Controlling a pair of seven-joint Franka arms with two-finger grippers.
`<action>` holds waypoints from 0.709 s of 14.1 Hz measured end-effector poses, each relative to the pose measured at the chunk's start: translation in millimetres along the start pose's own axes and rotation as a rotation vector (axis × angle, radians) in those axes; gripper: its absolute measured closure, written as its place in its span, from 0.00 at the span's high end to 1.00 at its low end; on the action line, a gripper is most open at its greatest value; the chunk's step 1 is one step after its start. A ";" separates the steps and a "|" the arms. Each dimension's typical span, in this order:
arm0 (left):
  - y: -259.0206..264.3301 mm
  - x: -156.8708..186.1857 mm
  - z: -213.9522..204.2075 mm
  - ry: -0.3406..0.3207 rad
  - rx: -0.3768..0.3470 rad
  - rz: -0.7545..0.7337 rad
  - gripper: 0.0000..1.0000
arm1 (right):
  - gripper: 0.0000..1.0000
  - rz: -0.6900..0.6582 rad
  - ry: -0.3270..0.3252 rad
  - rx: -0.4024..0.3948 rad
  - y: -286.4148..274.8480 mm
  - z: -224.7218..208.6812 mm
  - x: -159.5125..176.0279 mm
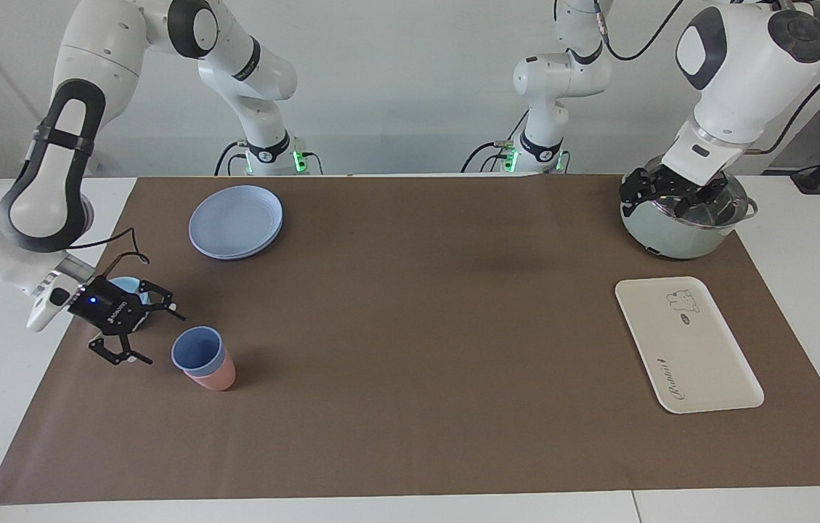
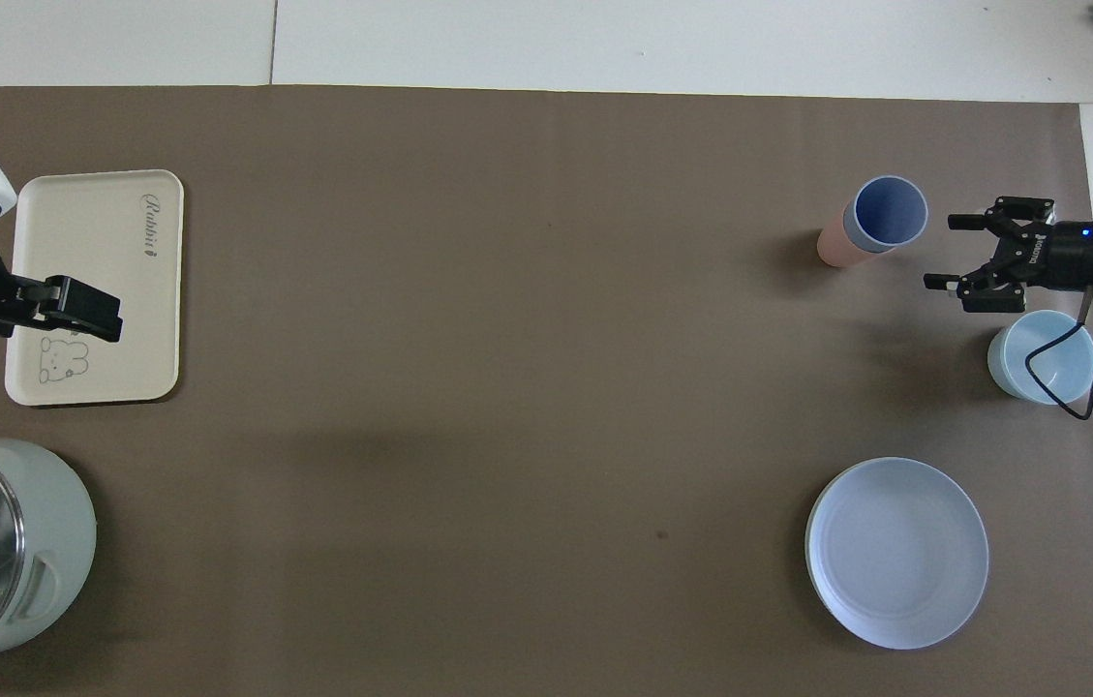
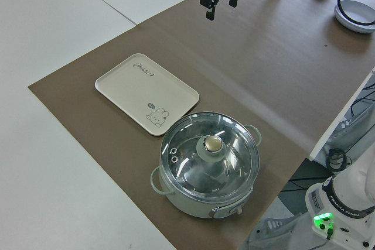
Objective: Place cup on tray
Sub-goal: 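Lower the right gripper around the stacked cups and close it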
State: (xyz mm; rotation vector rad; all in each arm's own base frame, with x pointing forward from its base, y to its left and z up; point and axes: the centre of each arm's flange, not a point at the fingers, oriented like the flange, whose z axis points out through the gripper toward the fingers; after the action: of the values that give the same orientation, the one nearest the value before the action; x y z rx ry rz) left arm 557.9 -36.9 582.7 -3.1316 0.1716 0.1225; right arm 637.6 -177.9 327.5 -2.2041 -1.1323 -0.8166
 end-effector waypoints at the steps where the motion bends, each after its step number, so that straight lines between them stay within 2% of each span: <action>1: 0.0 0.0 0.0 0.000 0.000 0.000 1.00 | 1.00 -0.005 0.024 -0.001 0.7 3.3 -2.2; 4: -0.1 -0.1 0.0 -0.001 0.000 0.000 1.00 | 1.00 -0.008 0.102 -0.005 3.8 17.9 -13.1; 7: -3.7 -0.8 -0.9 0.001 0.000 -0.007 1.00 | 1.00 0.008 0.118 -0.008 3.5 25.8 -22.4; 10: 3.3 -1.6 -3.0 0.005 0.001 0.005 1.00 | 1.00 0.012 0.176 -0.023 -0.6 35.4 -28.9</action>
State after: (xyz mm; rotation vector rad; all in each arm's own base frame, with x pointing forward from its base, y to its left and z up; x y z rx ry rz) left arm 556.1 -40.0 585.8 -3.1310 0.1803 0.1146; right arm 633.3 -168.5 282.9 -2.1080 -1.0282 -1.0014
